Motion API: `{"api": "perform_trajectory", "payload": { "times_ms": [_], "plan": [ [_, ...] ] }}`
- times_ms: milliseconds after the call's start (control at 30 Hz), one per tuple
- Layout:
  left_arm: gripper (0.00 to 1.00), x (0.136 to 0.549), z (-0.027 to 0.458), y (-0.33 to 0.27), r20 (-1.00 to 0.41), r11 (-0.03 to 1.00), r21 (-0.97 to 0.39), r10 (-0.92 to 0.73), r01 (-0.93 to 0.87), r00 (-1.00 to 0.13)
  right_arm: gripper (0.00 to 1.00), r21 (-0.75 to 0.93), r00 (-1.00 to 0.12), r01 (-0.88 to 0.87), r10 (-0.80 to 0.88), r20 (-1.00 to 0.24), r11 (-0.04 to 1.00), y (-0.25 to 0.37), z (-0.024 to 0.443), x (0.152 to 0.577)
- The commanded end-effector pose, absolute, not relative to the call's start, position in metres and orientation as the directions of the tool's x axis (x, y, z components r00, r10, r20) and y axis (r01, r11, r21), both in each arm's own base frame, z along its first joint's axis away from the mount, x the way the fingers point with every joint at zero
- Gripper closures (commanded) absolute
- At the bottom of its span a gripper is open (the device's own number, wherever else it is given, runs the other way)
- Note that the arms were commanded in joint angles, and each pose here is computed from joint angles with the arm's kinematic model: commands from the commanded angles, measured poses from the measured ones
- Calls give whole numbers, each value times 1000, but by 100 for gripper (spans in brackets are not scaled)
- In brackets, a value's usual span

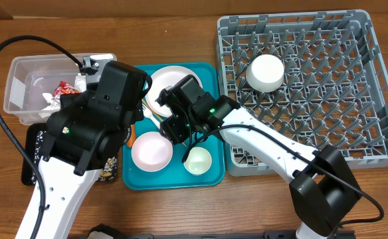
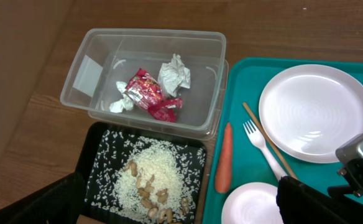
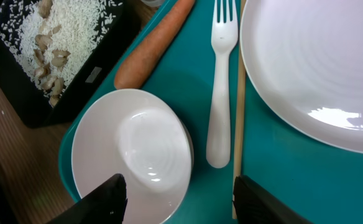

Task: Sort waste into correct bins and load items into the dishwasher
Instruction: 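Lower the right gripper onto the pink bowl rim and grasp it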

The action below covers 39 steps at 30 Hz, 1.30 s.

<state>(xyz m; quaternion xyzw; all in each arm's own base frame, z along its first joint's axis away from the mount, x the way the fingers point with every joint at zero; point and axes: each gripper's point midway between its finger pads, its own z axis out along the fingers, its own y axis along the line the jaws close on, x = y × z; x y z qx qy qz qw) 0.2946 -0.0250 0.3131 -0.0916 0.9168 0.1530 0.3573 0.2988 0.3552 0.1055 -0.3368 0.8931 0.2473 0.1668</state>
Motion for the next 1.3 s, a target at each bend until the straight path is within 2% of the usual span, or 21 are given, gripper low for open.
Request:
{"api": "perform_trajectory", "payload": {
  "times_ms": [0,400,900,1067,1267],
  "plan": [
    [0,296,318,-23,-698,931,208,-73,-299,-712,42,316,-693,-710,-543,-475,630,360,105,296],
    [0,296,318,-23,-698,931,208,-73,-299,-712,42,309,-673,-737,-608,-421,601,375,75,275],
    [0,296,318,-23,-698,931,208,-73,-299,-712,42,218,-660,-738,-617,-429,638,366,69,288],
    [0,296,318,-23,-698,931,209,-72,-299,-712,47,218,-661,-738,-618,-426,639,366,68,288],
    [0,296,318,-23,-698,931,208,-73,-299,-712,47,219,-663,-736,-620,-419,640,363,62,286]
  ]
}}
